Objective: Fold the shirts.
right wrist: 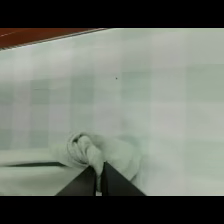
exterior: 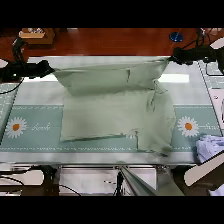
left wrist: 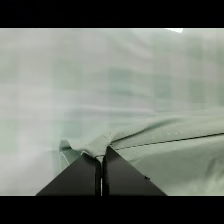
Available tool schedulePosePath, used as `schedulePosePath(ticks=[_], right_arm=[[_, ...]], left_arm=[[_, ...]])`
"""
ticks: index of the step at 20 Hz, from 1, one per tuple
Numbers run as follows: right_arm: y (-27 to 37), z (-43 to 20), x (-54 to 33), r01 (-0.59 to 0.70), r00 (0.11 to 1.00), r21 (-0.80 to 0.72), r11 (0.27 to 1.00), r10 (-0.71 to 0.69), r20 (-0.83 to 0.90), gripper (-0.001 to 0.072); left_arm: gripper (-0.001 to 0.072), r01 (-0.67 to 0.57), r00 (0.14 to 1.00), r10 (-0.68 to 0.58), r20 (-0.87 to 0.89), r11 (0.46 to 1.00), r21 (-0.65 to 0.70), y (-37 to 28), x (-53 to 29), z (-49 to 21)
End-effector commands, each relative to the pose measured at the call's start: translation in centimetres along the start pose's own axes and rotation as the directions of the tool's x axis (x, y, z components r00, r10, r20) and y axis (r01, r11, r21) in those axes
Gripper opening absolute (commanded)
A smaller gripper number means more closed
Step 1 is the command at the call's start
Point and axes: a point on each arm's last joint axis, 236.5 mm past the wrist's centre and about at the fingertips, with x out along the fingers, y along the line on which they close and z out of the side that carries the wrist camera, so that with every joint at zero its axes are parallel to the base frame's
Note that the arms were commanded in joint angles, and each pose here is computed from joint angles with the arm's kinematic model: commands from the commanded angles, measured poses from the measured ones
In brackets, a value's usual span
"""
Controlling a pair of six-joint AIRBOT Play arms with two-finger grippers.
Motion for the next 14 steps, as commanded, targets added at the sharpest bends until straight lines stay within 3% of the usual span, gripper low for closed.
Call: schedulePosePath(ticks=[1, 6, 7, 8, 9, 11, 13, 14], right_arm=[[1.8, 0.1, 2.0, 0.007, 1.000, -0.095, 0.995, -0.005, 0.021, 0.0017], [2.7, -0.6, 3.4, 0.077, 0.997, -0.125, 0.989, -0.077, 0.008, 0.0039], [3.0, -1.1, 3.4, 0.067, 0.998, -0.112, 0.992, -0.068, -0.010, 0.0183], [3.1, -1.2, 2.6, 0.064, 0.997, -0.114, 0.991, -0.067, -0.029, 0.0332], [3.1, -1.1, 1.4, 0.072, 0.996, -0.134, 0.988, -0.078, -0.043, 0.0373], [1.4, -0.6, -3.7, 0.156, 0.982, -0.199, 0.968, -0.174, -0.079, 0.0379], [-2.4, -1.9, -9.7, 0.294, 0.930, -0.241, 0.925, -0.335, -0.153, 0.0379], [-3.9, -2.7, -12.3, 0.333, 0.912, -0.192, 0.923, -0.367, -0.182, 0.0379]], left_arm=[[0.0019, -0.046, 0.999, 0.047, -0.022, 0.999, 0.024, 1.6, -0.1, -0.5], [0.0025, -0.037, 0.992, 0.042, -0.123, 0.999, 0.039, 1.8, 0.9, -3.1], [0.0100, -0.027, 0.989, 0.032, -0.147, 0.999, 0.036, 1.7, 0.9, -3.7], [0.0329, -0.018, 0.986, 0.023, -0.162, 0.999, 0.034, 1.5, 0.5, -3.8], [0.0535, 0.000, 0.982, 0.007, -0.191, 0.999, 0.034, 1.4, -0.7, -3.8], [0.0552, 0.005, 0.960, 0.000, -0.280, 1.000, 0.018, 2.2, -4.7, -3.9], [0.0551, -0.033, 0.927, -0.009, -0.374, 0.994, -0.106, 3.8, -9.4, -5.7], [0.0552, -0.043, 0.908, -0.032, -0.417, 0.984, -0.170, 4.2, -11.4, -7.4]])
